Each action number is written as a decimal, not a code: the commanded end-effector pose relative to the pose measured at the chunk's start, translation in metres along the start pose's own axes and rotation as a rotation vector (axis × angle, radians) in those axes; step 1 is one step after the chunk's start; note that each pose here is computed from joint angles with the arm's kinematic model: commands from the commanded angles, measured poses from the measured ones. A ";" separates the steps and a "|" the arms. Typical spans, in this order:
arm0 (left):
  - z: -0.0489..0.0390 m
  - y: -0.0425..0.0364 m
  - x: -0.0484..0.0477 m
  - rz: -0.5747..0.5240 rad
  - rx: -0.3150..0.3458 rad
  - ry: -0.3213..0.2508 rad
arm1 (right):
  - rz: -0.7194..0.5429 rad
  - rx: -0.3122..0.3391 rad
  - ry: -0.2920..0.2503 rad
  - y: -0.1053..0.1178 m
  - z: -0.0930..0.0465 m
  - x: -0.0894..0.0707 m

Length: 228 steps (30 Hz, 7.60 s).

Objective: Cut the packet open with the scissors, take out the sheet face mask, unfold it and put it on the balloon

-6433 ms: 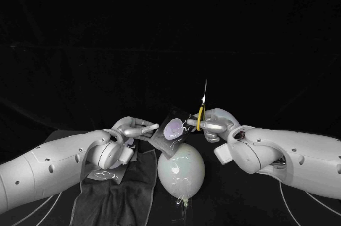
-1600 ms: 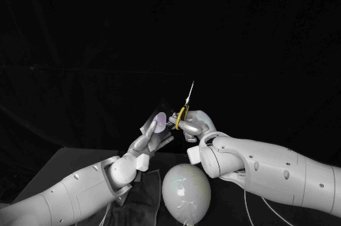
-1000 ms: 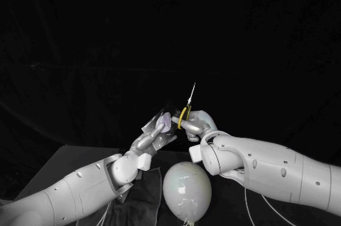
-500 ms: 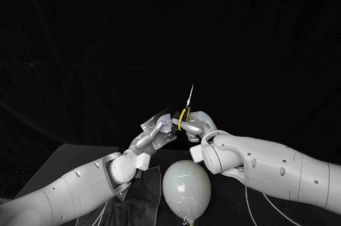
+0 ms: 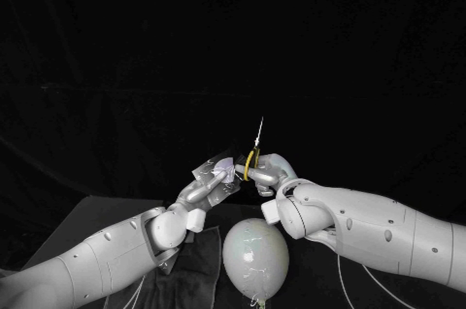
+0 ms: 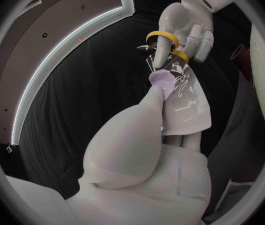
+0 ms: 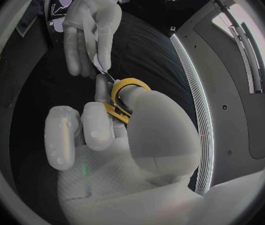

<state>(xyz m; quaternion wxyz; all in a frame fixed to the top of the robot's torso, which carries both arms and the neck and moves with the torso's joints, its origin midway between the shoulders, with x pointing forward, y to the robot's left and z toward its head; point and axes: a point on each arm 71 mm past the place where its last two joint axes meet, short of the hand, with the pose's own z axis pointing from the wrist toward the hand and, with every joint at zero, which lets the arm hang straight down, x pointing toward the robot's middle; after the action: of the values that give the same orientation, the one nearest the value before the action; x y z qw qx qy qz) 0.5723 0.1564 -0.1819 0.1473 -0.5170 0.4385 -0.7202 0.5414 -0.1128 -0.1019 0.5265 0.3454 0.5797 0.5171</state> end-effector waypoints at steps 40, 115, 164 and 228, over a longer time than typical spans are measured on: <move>-0.0072 -0.0291 0.0024 0.303 0.041 -0.116 | 0.117 0.121 0.093 -0.040 -0.063 -0.076; 0.0051 -0.0014 0.0746 0.481 -0.195 0.007 | -0.077 0.261 0.270 -0.094 -0.201 -0.073; 0.0191 0.0064 0.1161 0.479 -0.218 0.133 | -0.129 0.279 0.276 -0.114 -0.228 -0.057; 0.0127 0.0115 0.1238 0.503 -0.266 0.213 | -0.129 0.274 0.308 -0.109 -0.227 -0.055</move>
<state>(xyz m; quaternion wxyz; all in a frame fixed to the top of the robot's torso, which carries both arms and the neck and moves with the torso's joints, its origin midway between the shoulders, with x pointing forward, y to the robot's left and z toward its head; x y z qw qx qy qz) 0.5303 0.0641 -0.1157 0.2117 -0.3401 0.6537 -0.6420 0.3488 -0.2454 -0.2148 0.4120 0.3035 0.7403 0.4360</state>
